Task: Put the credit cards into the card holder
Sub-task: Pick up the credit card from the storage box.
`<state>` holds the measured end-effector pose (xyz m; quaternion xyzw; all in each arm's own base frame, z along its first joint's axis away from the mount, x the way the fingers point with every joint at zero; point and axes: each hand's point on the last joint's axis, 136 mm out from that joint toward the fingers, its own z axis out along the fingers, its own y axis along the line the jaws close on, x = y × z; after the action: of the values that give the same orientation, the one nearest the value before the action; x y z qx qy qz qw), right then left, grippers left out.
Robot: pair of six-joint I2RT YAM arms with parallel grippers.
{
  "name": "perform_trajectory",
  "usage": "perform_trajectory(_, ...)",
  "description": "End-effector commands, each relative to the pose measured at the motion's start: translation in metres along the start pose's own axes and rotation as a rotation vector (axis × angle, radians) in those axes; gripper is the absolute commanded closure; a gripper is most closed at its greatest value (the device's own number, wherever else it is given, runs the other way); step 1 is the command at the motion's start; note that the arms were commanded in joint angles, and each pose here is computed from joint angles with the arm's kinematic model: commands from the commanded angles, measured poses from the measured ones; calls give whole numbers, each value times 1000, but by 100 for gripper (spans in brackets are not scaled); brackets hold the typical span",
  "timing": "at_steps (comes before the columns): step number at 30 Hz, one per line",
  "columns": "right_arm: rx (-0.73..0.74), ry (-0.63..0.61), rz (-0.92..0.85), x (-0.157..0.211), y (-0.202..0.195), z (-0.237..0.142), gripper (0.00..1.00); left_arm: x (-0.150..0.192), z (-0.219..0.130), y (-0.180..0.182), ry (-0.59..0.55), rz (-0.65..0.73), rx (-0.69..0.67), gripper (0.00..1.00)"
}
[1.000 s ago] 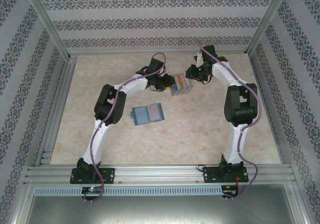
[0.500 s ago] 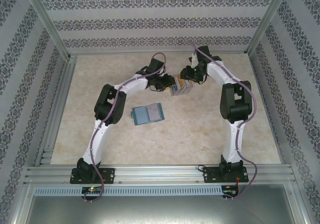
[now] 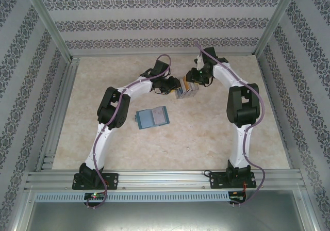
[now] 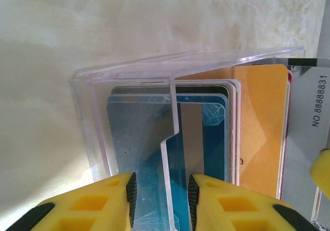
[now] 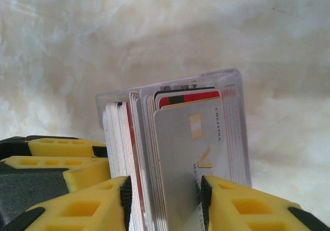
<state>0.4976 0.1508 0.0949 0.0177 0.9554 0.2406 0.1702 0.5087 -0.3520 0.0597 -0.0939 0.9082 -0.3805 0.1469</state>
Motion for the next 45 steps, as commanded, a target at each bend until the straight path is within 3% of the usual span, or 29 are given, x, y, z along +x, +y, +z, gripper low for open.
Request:
perform_trajectory(1, -29, -20, -20, -1, 16, -19, 60, 22, 12, -1, 52, 0, 3, 65)
perform_trajectory(5, -27, -21, -20, -1, 15, -20, 64, 24, 13, -2, 55, 0, 3, 65)
perform_trajectory(13, -12, -35, -15, -3, 10, -28, 79, 23, 13, -1, 54, 0, 2, 65)
perform_trajectory(27, 2, -90, -19, -10, 5, -61, 91, 22, 5, -10, 44, 11, 16, 65)
perform_trajectory(35, -27, -149, -33, -7, 18, -94, 92, 18, -36, -37, -5, 76, 48, 65)
perform_trajectory(45, -222, -147, 9, 33, 46, -107, 92, 26, -94, -78, -17, 193, 183, 64)
